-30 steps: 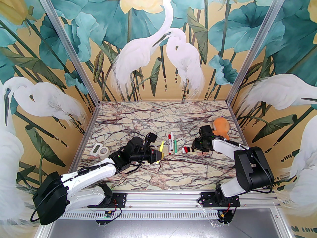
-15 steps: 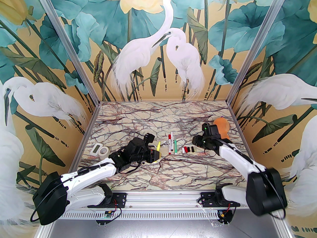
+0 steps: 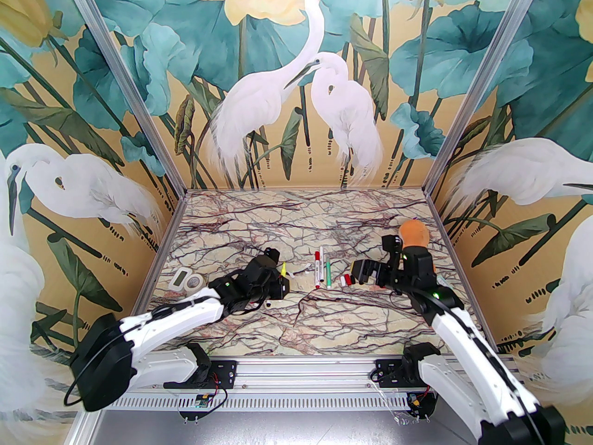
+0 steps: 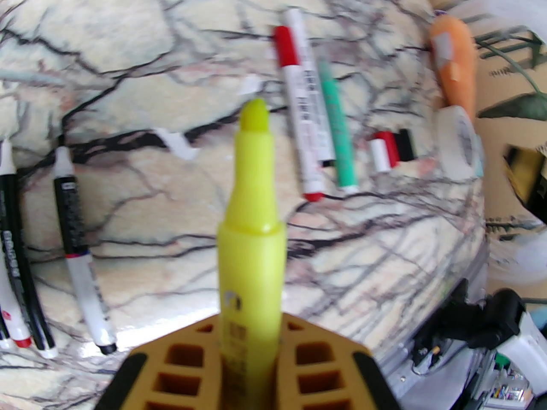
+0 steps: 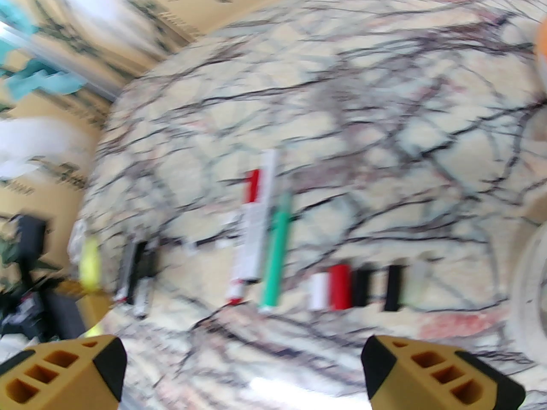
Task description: Open the pen caps
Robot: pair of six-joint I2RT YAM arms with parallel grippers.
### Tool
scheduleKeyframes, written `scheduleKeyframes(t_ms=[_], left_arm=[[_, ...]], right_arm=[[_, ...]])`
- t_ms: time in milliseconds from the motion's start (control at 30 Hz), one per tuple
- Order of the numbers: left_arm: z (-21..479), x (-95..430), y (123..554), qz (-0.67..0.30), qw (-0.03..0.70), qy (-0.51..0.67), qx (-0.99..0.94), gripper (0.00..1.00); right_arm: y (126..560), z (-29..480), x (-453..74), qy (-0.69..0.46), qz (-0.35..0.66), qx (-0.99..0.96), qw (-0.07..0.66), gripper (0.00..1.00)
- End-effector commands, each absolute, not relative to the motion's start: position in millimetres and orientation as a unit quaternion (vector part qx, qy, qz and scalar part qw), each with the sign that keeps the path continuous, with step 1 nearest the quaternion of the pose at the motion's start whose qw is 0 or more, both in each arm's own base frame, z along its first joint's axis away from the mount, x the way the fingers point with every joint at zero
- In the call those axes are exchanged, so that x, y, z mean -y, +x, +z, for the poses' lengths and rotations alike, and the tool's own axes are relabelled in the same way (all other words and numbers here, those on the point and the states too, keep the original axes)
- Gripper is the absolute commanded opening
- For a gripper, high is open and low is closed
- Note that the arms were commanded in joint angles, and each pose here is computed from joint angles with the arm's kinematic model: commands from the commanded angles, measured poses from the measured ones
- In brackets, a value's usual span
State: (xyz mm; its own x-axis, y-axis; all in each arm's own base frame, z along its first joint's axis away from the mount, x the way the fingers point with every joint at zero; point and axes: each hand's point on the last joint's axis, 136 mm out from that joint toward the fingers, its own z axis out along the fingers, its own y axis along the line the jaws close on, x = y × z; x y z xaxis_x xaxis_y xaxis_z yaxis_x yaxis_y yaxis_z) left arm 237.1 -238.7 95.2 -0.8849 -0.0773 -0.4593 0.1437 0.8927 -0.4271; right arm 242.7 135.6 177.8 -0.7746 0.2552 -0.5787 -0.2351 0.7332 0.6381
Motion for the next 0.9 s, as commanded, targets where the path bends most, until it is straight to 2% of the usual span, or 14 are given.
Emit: scheduleKeyframes(t_ms=[0,467,867], left_arm=[[85.0,224.1,247.9,-0.173,0.234,-0.020,-0.956,0.04],[42.2,215.1,265.5,-0.056,0.197,-0.050,-0.978,0.05],[19.3,214.0,259.6,-0.019,0.178,-0.040,-0.983,0.09]], right_arm=[[225.8,185.8,-148.3,-0.014,0.410,-0.854,0.320,1.00],[222.3,185.5,-144.4,-0.018,0.396,-0.858,0.326,0.99],[222.9,182.4,-143.1,-0.012,0.392,-0.861,0.324,0.99]])
